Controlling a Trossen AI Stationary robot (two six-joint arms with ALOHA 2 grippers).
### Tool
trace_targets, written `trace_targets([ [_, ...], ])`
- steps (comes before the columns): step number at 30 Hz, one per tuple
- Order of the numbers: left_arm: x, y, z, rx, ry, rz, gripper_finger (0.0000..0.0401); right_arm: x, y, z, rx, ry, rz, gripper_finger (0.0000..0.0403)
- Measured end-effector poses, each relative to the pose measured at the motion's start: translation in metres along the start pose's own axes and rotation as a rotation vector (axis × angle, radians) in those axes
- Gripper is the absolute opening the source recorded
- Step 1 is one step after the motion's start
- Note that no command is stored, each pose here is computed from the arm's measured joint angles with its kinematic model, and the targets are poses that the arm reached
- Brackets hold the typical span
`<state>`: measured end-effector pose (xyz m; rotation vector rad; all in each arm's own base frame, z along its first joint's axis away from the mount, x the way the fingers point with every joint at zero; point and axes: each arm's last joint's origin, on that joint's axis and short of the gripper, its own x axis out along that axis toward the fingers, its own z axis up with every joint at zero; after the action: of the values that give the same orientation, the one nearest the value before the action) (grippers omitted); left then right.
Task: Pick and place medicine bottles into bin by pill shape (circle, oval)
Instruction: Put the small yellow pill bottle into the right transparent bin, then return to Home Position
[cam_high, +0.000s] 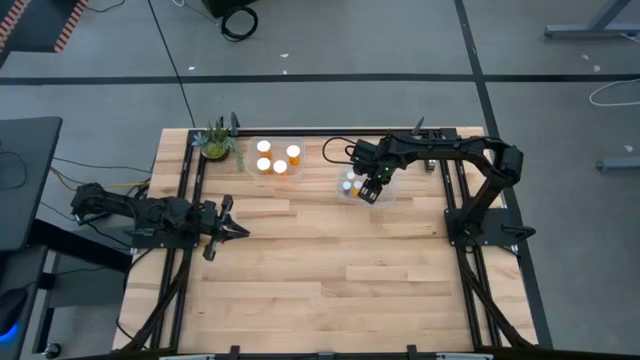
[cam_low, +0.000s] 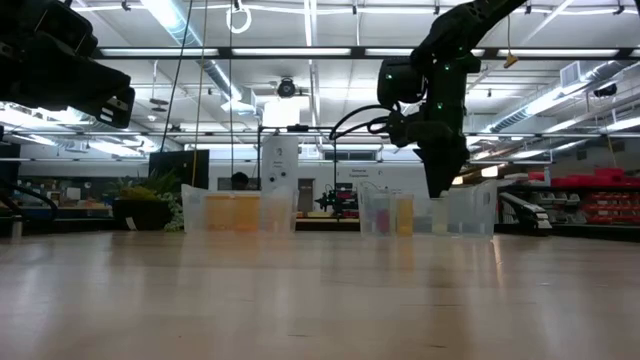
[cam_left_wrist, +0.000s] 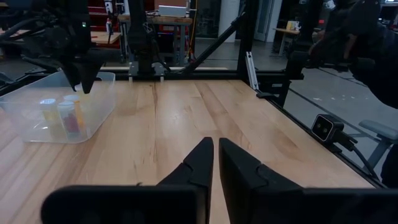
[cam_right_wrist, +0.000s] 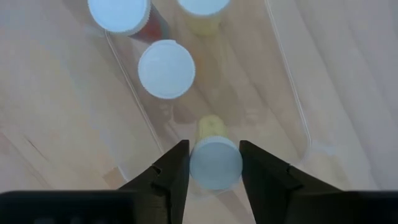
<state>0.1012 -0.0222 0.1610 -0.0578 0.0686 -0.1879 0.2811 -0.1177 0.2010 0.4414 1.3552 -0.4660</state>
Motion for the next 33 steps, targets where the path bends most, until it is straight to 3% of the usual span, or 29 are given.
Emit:
trace_targets([
  [8,0.000,0.000,0.000,0.000,0.000,0.000,0.0031,0.000,0.000,0.000,-0.002,-0.004,0.001,0.0167],
  [22,0.000,0.000,0.000,0.000,0.000,0.000,0.0032,-0.002,0.001,0.000,-0.052,-0.004,0.032,0.0169],
  [33,0.000,0.000,0.000,0.000,0.000,0.000,0.0037,-0.041,-0.004,-0.007,-0.037,-0.155,0.038,0.0169],
])
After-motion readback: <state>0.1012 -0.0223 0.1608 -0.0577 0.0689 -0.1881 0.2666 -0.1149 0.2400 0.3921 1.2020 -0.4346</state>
